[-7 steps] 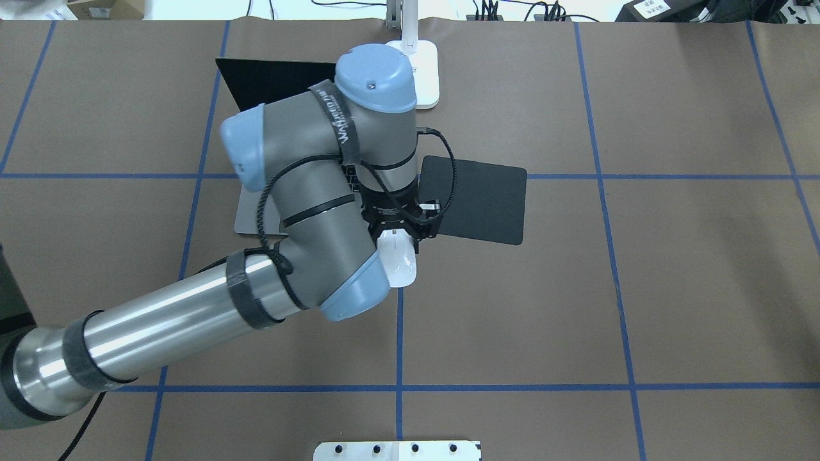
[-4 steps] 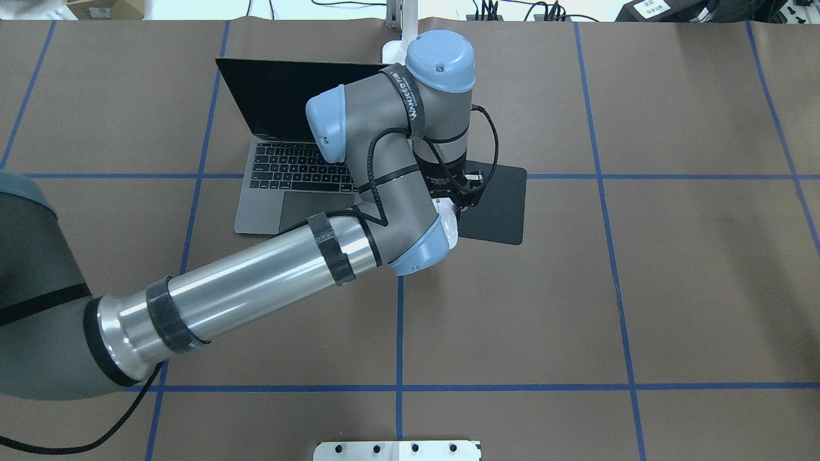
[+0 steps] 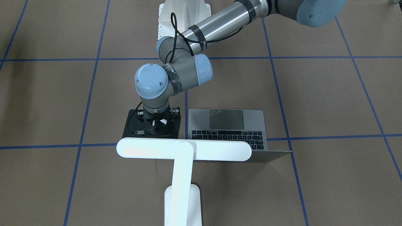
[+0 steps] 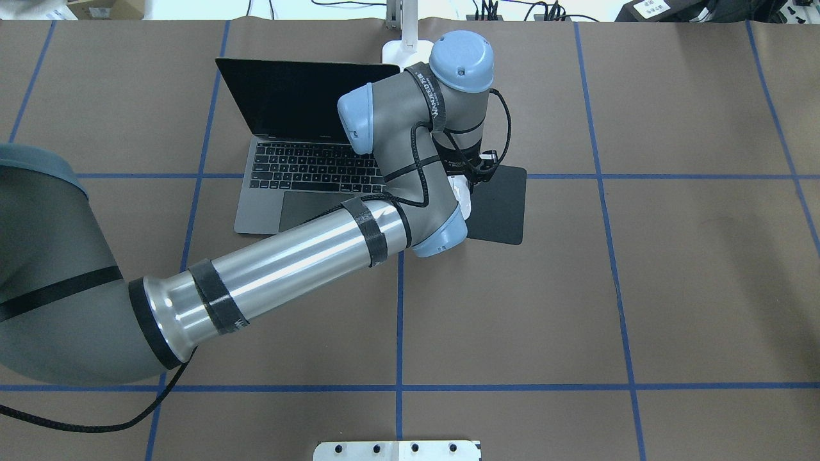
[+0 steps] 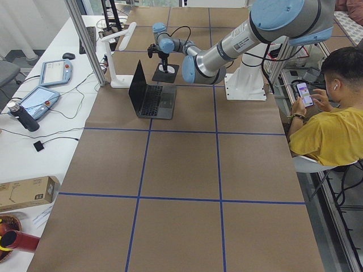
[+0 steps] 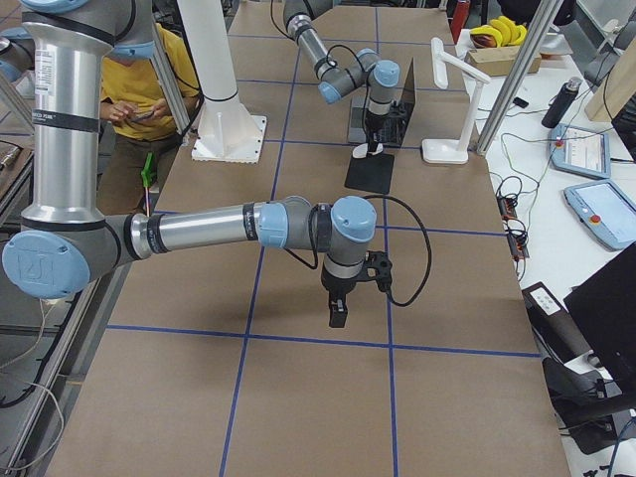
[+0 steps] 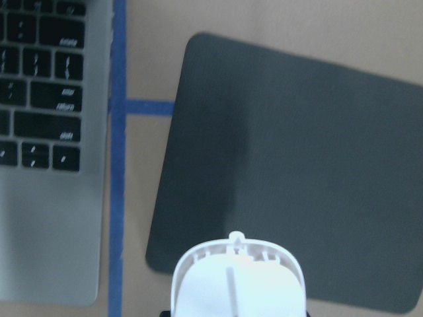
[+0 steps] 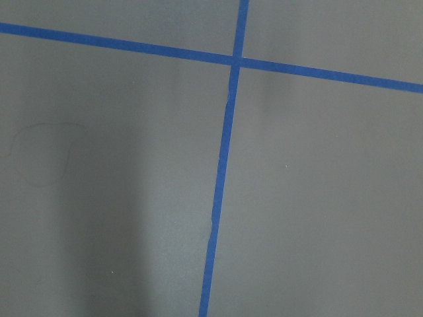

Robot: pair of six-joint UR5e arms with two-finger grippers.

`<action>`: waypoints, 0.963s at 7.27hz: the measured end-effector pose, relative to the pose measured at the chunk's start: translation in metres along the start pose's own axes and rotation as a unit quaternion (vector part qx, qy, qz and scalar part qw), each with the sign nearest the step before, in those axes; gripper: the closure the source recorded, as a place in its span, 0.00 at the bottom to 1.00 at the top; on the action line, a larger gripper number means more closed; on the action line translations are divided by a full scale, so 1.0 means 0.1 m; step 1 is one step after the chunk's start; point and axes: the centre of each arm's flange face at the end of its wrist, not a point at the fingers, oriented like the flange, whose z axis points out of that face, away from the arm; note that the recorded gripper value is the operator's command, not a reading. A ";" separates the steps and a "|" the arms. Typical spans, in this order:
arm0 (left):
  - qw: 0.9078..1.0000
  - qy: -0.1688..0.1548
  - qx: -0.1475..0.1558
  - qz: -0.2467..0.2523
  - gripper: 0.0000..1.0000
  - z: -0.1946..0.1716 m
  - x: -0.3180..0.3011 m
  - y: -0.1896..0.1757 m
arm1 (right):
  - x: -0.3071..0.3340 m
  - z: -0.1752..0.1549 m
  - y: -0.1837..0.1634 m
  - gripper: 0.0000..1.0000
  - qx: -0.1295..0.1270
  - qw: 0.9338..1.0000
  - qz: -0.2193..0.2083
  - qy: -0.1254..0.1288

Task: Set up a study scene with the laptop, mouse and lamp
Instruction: 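Lower the white mouse onto the mouse pad with the left gripper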

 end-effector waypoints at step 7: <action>0.999 0.014 0.043 0.020 0.00 -0.07 0.00 0.05 | -0.01 -0.02 -0.01 0.00 0.002 1.000 -0.001 -0.001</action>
